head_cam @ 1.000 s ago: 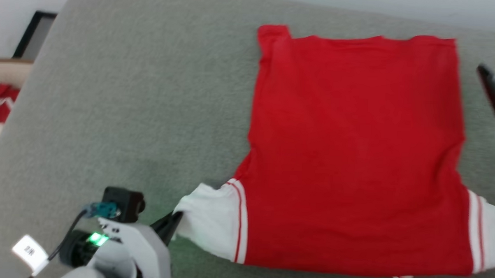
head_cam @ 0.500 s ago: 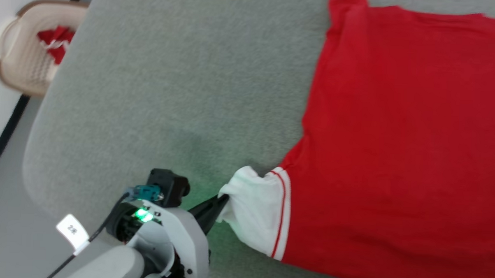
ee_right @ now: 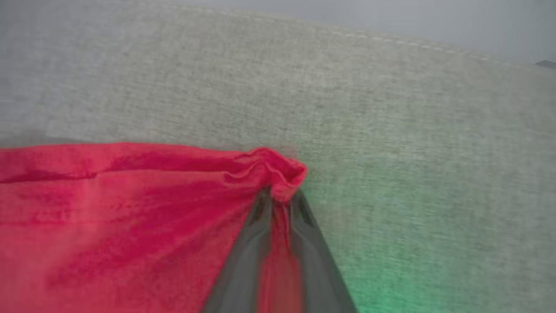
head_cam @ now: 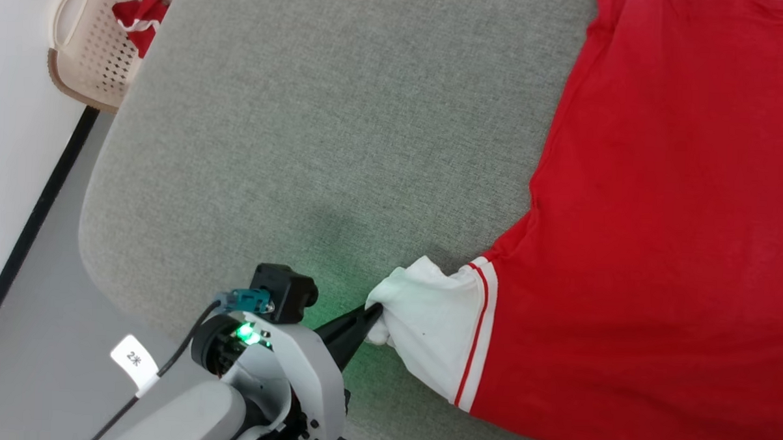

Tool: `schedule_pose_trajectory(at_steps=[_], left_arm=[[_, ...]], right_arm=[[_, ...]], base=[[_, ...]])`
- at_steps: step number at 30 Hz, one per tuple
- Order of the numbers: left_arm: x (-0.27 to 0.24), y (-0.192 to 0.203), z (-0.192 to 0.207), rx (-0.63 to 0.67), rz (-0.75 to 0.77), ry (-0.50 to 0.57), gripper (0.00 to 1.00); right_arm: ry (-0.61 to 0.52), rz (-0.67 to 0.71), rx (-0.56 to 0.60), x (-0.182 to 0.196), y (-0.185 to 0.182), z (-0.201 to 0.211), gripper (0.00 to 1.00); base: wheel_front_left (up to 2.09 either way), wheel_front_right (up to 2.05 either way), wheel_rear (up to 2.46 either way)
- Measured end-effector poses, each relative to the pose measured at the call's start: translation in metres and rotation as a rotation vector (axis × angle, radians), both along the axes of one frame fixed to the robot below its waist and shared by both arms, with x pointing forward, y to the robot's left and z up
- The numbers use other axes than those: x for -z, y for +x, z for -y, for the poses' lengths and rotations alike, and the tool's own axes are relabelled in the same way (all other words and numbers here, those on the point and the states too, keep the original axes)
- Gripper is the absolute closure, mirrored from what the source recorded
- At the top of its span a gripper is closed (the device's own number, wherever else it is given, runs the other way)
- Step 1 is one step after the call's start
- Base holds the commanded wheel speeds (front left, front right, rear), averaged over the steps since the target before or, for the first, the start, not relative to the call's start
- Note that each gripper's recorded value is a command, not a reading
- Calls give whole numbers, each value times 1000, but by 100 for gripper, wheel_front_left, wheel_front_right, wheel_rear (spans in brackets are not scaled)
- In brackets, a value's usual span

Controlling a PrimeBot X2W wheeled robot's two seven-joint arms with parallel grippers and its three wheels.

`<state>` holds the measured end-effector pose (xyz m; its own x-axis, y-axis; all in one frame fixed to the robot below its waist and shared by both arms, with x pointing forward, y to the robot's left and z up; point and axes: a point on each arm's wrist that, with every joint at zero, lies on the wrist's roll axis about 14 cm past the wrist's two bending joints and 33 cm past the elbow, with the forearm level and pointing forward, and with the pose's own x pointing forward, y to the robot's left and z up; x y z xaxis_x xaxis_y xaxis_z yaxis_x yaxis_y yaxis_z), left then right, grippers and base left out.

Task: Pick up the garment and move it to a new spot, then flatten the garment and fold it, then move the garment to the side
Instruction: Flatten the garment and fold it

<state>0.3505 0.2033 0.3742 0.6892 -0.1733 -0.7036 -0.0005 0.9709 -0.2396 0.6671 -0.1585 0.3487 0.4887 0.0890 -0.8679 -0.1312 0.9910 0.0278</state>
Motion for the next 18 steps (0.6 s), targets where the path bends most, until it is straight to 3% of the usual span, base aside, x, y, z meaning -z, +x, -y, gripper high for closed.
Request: schedule_pose_trajectory(at_steps=[10,18], left_arm=[[-3,12,-4,8,35,5,100],[-12,13,-11,3,70,32,100]], right_arm=[[-26,-5,-24,-17,-12,1,100],[-17,-6,-123,-28,-54,-6,100]], base=[[0,0,0],[0,0,0]])
